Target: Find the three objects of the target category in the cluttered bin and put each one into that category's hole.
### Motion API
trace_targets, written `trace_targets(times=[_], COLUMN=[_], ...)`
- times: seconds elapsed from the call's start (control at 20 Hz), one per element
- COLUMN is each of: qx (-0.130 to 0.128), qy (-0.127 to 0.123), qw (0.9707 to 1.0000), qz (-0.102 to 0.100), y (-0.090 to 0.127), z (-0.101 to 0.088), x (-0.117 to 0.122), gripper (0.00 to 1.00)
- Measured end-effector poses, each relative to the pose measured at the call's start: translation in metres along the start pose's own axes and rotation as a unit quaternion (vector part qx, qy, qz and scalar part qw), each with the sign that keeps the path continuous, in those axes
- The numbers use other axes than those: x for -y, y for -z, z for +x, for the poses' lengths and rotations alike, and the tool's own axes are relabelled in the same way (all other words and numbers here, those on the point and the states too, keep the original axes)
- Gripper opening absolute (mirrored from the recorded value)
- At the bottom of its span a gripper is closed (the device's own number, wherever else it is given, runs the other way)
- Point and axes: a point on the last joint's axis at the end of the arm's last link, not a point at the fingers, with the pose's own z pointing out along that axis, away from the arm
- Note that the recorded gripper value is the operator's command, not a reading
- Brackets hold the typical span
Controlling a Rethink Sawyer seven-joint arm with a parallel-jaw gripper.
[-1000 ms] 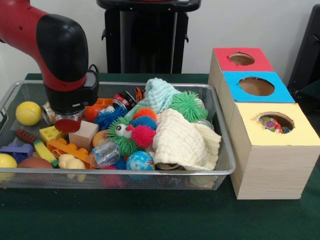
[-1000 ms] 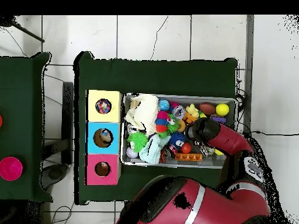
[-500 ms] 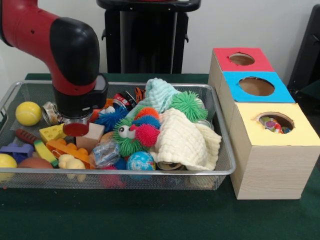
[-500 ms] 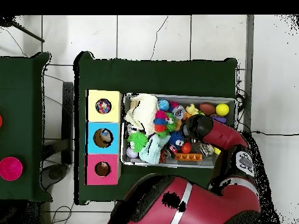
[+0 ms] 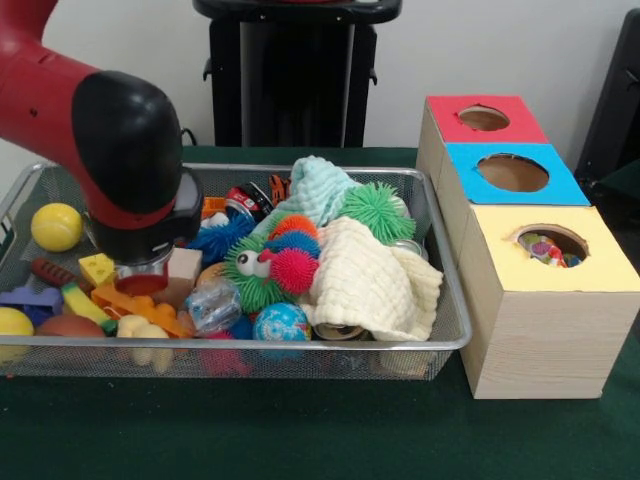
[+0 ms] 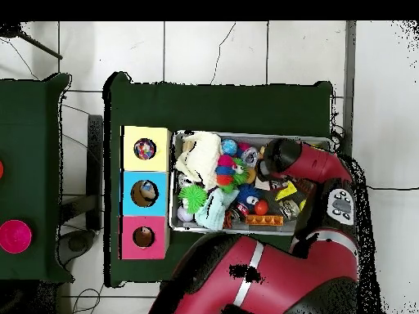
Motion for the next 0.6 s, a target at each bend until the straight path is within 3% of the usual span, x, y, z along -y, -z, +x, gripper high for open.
trace_targets(times=[0.15, 0.3, 0.6], qx=[-0.005, -0.015, -0.025], qy=[0.005, 0.006, 0.003], qw=[0.9999, 0.9994, 0.999], qz=[0.015, 0.031, 0.037], y=[0.005, 0.006, 0.006], z=[-0.012, -0.015, -0.022], x=[-0.019, -0.022, -0.024], gripper=[0.0, 0.0, 0.0])
